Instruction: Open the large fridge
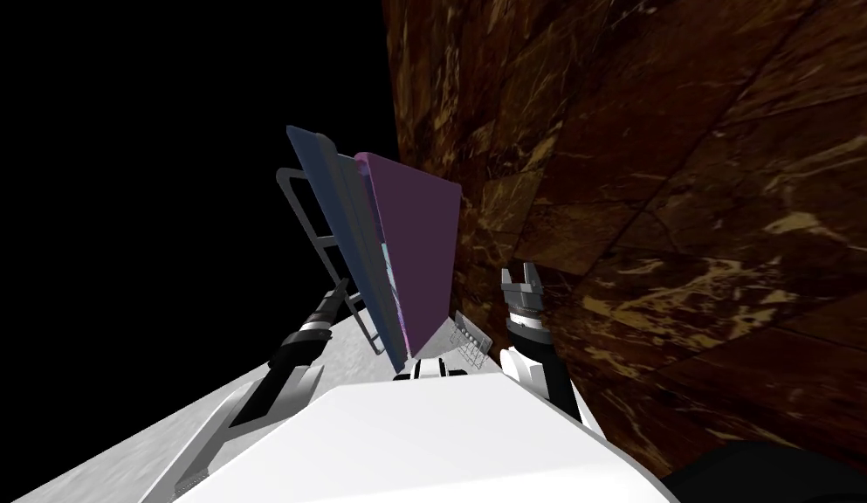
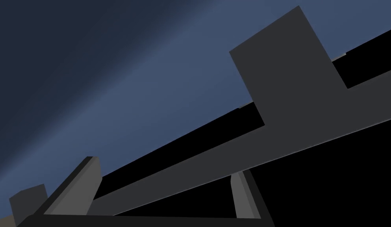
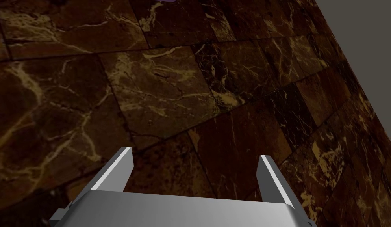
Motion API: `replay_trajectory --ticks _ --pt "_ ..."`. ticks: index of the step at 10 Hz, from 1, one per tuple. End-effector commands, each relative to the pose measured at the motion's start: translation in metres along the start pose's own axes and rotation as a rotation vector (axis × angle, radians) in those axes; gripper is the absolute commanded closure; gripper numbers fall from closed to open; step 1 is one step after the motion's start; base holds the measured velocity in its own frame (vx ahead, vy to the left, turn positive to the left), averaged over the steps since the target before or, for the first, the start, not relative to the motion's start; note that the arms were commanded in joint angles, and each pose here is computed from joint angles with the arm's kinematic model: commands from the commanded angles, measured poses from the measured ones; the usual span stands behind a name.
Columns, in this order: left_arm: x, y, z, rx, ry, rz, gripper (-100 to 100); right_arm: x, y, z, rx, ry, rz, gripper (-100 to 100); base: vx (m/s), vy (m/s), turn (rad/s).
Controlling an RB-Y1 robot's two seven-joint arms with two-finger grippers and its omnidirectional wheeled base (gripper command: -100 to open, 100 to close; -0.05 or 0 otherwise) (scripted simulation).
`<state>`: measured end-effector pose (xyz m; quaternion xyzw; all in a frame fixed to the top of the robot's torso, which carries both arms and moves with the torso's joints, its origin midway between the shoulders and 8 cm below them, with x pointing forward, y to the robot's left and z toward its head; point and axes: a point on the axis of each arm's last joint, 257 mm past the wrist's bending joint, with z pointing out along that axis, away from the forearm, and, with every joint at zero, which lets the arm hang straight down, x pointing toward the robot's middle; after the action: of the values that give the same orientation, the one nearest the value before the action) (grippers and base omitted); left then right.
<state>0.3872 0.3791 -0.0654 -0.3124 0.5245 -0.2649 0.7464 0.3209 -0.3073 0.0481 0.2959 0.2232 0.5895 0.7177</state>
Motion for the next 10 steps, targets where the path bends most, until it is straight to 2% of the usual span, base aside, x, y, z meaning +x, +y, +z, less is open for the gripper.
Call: replay_trajectory --ticks 1,2,4,7,9,10 --pt "0.006 -0.016 0.001 0.047 0.033 -0.023 100 0.0 0.0 0.0 0.0 0.0 0.0 0 -0.11 0.337 -0.116" --pt "0.006 -0.016 0.001 0.047 0.033 -0.023 100 0.0 0.0 0.0 0.0 0.0 0.0 0 -0.12 0.285 -0.053" --pt "0.015 -0.026 0.001 0.078 0.071 -0.038 100 0.0 0.0 0.0 0.0 0.0 0.0 0 -0.135 0.249 -0.113" --pt "0.019 -0.031 0.0 0.093 0.091 -0.046 100 0.0 0.0 0.0 0.0 0.0 0.0 0 -0.114 0.263 -0.065" --pt "0.028 -0.04 -0.002 0.12 0.133 -0.063 100 0.0 0.0 0.0 0.0 0.0 0.0 0 -0.133 0.306 -0.11" --pt "0.028 -0.04 -0.002 0.12 0.133 -0.063 100 0.0 0.0 0.0 0.0 0.0 0.0 0 -0.086 0.284 -0.063"
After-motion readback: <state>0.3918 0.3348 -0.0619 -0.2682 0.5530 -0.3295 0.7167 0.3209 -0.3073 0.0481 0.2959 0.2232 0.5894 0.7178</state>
